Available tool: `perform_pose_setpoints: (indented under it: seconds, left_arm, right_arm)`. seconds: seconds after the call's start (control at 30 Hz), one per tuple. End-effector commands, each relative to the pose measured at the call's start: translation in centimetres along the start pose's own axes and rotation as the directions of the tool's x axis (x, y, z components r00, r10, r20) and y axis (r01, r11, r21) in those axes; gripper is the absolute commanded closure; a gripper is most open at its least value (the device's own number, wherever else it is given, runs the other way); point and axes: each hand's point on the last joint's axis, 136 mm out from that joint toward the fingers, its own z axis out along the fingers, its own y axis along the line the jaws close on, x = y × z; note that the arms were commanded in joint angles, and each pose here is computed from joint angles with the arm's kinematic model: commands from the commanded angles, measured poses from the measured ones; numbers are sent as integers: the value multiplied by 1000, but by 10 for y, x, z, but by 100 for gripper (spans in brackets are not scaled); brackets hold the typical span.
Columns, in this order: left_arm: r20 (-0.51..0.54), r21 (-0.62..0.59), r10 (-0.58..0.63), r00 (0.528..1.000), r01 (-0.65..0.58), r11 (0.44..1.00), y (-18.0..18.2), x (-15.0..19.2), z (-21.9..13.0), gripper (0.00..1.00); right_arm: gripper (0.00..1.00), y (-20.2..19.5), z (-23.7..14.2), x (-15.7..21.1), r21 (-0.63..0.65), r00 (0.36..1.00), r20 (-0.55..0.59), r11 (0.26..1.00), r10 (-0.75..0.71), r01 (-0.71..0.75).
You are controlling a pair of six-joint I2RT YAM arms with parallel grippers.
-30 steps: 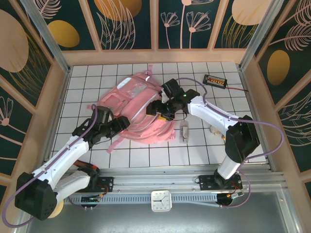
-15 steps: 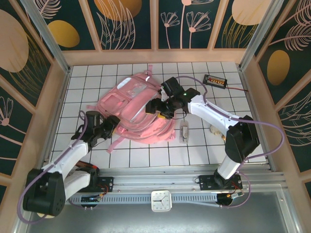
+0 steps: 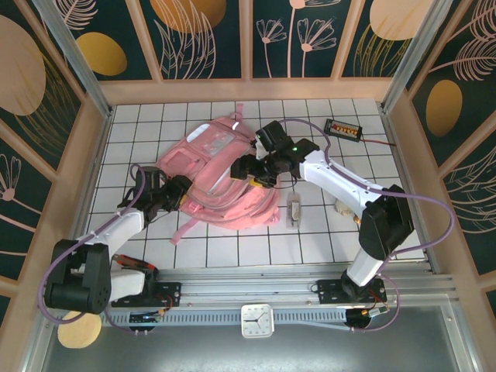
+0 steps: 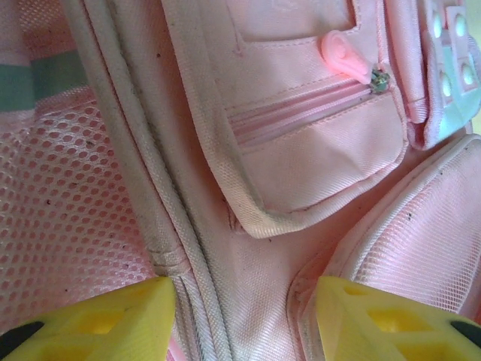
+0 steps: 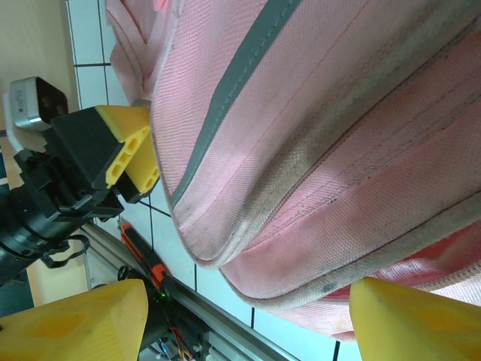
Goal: Pack books, pencil case, and school supplies into a backpack
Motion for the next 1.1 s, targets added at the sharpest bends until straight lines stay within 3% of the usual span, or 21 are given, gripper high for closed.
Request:
perform_pose_setpoints:
  seconds: [0.0, 0.43, 0.57, 0.7, 0.8, 0.87, 0.9, 1.07]
  left_arm:
    - [-9, 37, 22, 1000, -22, 999, -8, -2, 3, 47]
    - [-68, -48, -3, 998, 0, 999, 21, 17, -2, 42]
    - [-31, -55, -29, 999, 27, 998, 20, 8, 2, 41]
    - [-37, -65, -26, 999, 24, 998, 8, -5, 20, 52]
    - [-29, -69, -9, 1000, 7, 998, -1, -14, 25, 66]
    - [-41, -51, -2, 999, 0, 999, -7, -15, 28, 82]
    - [-56, -30, -5, 998, 3, 1000, -12, -13, 29, 99]
    - [-85, 88, 28, 996, -21, 996, -59, -13, 10, 100]
  right_arm:
    - [28, 10, -11, -4, -4, 999, 31, 1000, -23, 23]
    - [28, 29, -9, -26, -27, 997, 36, 997, -66, 67]
    - [28, 25, -4, -32, -53, 998, 21, 997, -55, 56]
    - [28, 20, -3, -33, -61, 999, 5, 997, -53, 53]
    - [28, 21, -7, -30, -59, 997, 7, 995, -79, 79]
    - [28, 21, -10, -27, -29, 993, 32, 993, -111, 112]
    - [28, 21, -11, -25, -7, 991, 44, 992, -124, 125]
    - [19, 52, -23, -6, 63, 979, 130, 987, -154, 147]
